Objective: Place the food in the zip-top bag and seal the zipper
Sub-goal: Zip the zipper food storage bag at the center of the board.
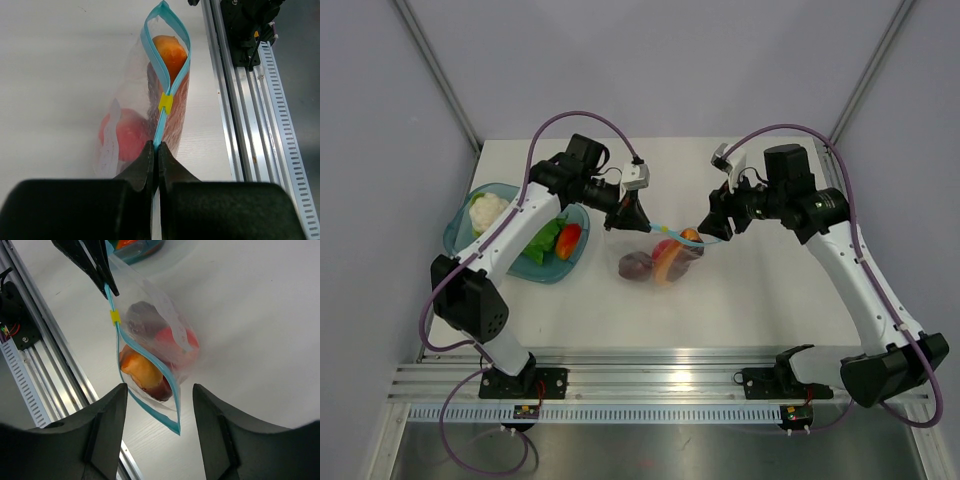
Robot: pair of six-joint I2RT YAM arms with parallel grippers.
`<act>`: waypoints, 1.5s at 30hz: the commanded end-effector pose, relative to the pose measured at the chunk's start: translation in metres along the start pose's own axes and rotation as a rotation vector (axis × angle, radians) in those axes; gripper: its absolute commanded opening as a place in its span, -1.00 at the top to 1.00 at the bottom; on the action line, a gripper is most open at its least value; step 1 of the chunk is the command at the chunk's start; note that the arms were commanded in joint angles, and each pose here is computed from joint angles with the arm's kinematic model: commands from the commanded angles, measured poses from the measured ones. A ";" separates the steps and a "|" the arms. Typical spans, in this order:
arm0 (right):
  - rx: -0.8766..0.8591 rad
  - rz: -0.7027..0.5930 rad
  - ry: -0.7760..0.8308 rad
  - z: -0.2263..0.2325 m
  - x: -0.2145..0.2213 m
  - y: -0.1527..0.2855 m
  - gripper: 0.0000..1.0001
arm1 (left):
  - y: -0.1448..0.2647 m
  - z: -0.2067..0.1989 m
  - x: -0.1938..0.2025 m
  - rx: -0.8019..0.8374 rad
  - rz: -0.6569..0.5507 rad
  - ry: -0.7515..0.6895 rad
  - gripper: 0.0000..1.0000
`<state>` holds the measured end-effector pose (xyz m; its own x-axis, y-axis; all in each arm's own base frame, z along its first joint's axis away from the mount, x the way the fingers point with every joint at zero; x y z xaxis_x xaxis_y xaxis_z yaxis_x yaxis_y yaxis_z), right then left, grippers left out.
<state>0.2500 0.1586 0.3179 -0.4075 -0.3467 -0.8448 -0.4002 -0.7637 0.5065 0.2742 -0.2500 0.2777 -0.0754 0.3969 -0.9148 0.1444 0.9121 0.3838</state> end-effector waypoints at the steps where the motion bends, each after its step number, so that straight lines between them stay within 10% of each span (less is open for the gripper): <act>1: 0.021 0.006 0.047 -0.004 -0.006 0.003 -0.22 | 0.008 -0.014 -0.017 0.002 -0.036 -0.073 1.00; 45: -0.071 0.013 0.009 0.019 -0.013 -0.085 -0.09 | 0.009 -0.011 -0.038 0.017 -0.102 -0.079 1.00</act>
<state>0.2682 0.2167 0.2615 -0.4750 -0.4399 -0.7622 -0.3229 -0.7186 0.6160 0.2671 -0.2471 0.2925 -0.0879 0.3799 -0.9208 0.1268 0.9211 0.3680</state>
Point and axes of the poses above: each gripper's point midway between its finger pads, its own y axis back along the fingers, its own z axis along the line the jaws close on, x = y × z, the point moved 5 cm from there along y, back along the fingers, and after that the axes turned 1 degree about -y, right-handed, at the moved point
